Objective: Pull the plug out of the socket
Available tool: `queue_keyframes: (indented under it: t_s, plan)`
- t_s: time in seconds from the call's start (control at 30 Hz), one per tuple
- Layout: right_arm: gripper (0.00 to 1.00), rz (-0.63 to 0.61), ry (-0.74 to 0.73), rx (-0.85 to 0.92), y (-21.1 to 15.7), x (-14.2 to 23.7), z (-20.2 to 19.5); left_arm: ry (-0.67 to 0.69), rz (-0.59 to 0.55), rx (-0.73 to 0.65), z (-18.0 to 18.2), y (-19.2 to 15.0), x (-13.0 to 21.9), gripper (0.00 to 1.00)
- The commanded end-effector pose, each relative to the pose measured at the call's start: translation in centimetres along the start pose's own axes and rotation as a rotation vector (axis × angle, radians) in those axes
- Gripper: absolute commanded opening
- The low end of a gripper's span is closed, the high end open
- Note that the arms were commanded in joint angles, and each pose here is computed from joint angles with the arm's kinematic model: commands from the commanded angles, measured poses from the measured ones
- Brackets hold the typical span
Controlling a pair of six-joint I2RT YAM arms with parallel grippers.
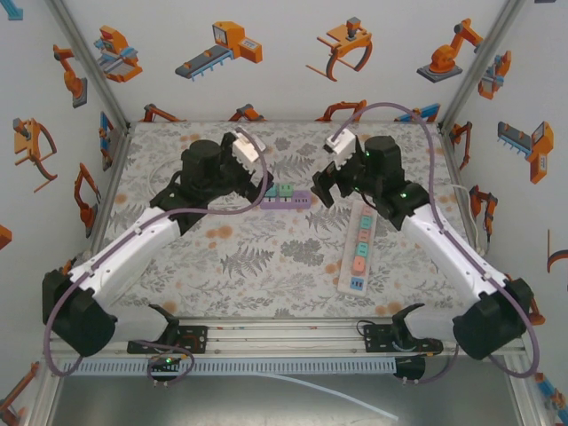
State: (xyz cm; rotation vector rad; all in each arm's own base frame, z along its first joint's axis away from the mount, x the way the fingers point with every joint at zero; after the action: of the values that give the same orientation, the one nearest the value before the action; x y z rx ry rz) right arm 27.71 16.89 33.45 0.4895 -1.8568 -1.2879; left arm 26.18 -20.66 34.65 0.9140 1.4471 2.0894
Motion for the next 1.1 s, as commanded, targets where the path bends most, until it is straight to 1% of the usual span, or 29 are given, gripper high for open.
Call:
queue_keyframes:
  t_s: [0.0, 0.03, 0.13, 0.2, 0.3, 0.33, 0.47, 0.57, 0.7, 0.83, 1.0, 1.07]
  plan:
    - [0.99, -0.098, 0.216, 0.421, 0.5, -1.4, 1.2, 0.168, -0.032, 0.305, 1.2, 0.4, 1.9, 0.97]
    - [0.99, -0.095, 0.236, 0.458, 0.1, -2.3, 1.1, 0.202, -0.011, 0.376, 1.4, -0.1, 2.3, 0.97]
    - [0.97, -0.047, 0.288, 0.471, -0.6, -5.0, 0.4, 0.276, 0.079, 0.553, 1.5, -1.9, 3.0, 0.97]
    - [0.94, -0.029, 0.361, 0.497, -1.2, -6.6, 0.3, 0.314, 0.112, 0.660, 1.6, -3.3, 3.2, 0.97]
    - [0.89, -0.027, 0.399, 0.488, -2.0, -9.4, -0.3, 0.377, 0.147, 0.809, 1.8, -6.2, 2.9, 0.98]
    - [0.87, -0.024, 0.408, 0.485, -2.4, -10.4, -0.5, 0.379, 0.161, 0.856, 1.8, -7.3, 2.7, 1.00]
    - [0.82, -0.008, 0.413, 0.482, -3.8, -13.5, -1.2, 0.337, 0.242, 0.992, 2.1, -10.6, 0.7, 0.95]
    - [0.78, 0.025, 0.431, 0.474, -5.1, -15.4, -1.5, 0.336, 0.310, 1.030, 2.4, -12.5, -0.8, 0.88]
    - [0.69, 0.046, 0.503, 0.438, -6.3, -17.1, -1.4, 0.363, 0.368, 1.034, 2.5, -14.4, -2.3, 0.78]
    - [0.60, 0.068, 0.525, 0.434, -7.4, -18.7, -1.3, 0.351, 0.396, 1.047, 2.6, -15.7, -4.4, 0.69]
    - [0.45, 0.095, 0.574, 0.431, -8.1, -19.8, -1.3, 0.372, 0.402, 1.063, 2.9, -16.8, -6.3, 0.61]
    - [0.41, 0.096, 0.588, 0.432, -8.0, -20.0, -1.4, 0.376, 0.397, 1.066, 3.0, -17.2, -7.0, 0.59]
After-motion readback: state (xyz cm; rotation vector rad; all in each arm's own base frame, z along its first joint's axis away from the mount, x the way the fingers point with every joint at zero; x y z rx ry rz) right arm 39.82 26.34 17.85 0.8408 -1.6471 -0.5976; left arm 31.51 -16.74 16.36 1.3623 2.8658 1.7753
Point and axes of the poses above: each hand's point on the last joint's axis, 136 mm out from that joint toward the fingers, its own x axis back along the fingers, its own z axis along the line the jaws close on, y = z × x, the point moved 10 cm from there along x, back along the fingers, and after that the axes turned 2 degrees about -x, right-handed, at the moved point
